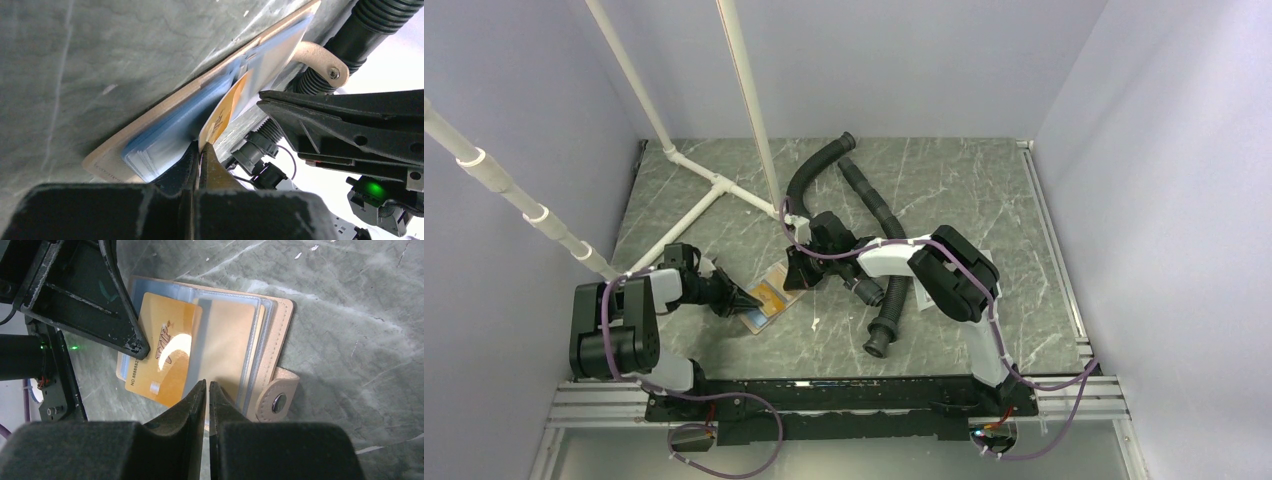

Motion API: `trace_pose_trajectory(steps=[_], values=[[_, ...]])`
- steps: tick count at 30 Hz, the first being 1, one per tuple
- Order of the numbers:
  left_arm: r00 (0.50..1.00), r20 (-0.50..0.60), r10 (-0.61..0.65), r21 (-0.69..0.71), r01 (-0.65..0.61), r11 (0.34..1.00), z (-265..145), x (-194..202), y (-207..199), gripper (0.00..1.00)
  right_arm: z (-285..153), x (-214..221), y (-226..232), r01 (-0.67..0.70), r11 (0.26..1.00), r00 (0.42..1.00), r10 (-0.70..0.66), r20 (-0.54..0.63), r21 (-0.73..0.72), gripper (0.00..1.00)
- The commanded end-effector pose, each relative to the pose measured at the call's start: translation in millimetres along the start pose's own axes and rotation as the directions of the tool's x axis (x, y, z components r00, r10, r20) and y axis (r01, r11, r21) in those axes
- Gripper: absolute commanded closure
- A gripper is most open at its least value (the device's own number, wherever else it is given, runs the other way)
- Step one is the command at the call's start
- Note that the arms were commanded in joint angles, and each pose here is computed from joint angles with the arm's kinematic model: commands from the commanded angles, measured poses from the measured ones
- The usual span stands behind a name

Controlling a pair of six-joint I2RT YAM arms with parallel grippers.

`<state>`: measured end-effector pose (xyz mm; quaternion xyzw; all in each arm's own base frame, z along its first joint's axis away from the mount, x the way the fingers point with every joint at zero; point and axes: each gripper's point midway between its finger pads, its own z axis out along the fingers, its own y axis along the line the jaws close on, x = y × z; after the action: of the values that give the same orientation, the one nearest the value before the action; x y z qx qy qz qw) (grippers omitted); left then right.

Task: Put the credit cards into the card holder
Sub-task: Insert the credit card into the card holder.

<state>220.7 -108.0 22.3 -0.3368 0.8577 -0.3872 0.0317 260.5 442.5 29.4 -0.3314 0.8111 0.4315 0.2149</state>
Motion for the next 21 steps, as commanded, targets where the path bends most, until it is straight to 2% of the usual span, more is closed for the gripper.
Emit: trace_pose_trajectory(steps=[1, 12, 18, 21], values=[[0.999, 0.021, -0.029, -0.172, 0.032, 0.985, 4.0, -7.9, 30.2, 1.0, 4.2, 14.7, -17.2, -0.005, 0.999, 0.999, 0.007, -0.043, 0.039, 0.91], [0.997, 0.053, 0.057, -0.189, -0.046, 0.981, -0.3, -25.8, 21.4, 1.0, 6.4, 16.3, -19.2, -0.011, 0.999, 0.999, 0.013, -0.052, 0.038, 0.9], [0.995, 0.054, 0.088, -0.212, -0.074, 0.974, 1.0, -29.5, 22.2, 1.0, 2.3, 8.2, -11.7, -0.013, 1.0, 0.999, 0.014, -0.043, 0.027, 0.76], [0.994, 0.045, 0.104, -0.206, -0.093, 0.974, 2.8, -28.7, 19.9, 1.0, -2.7, 0.1, -10.0, -0.014, 0.999, 0.999, 0.016, -0.039, 0.045, 0.72]])
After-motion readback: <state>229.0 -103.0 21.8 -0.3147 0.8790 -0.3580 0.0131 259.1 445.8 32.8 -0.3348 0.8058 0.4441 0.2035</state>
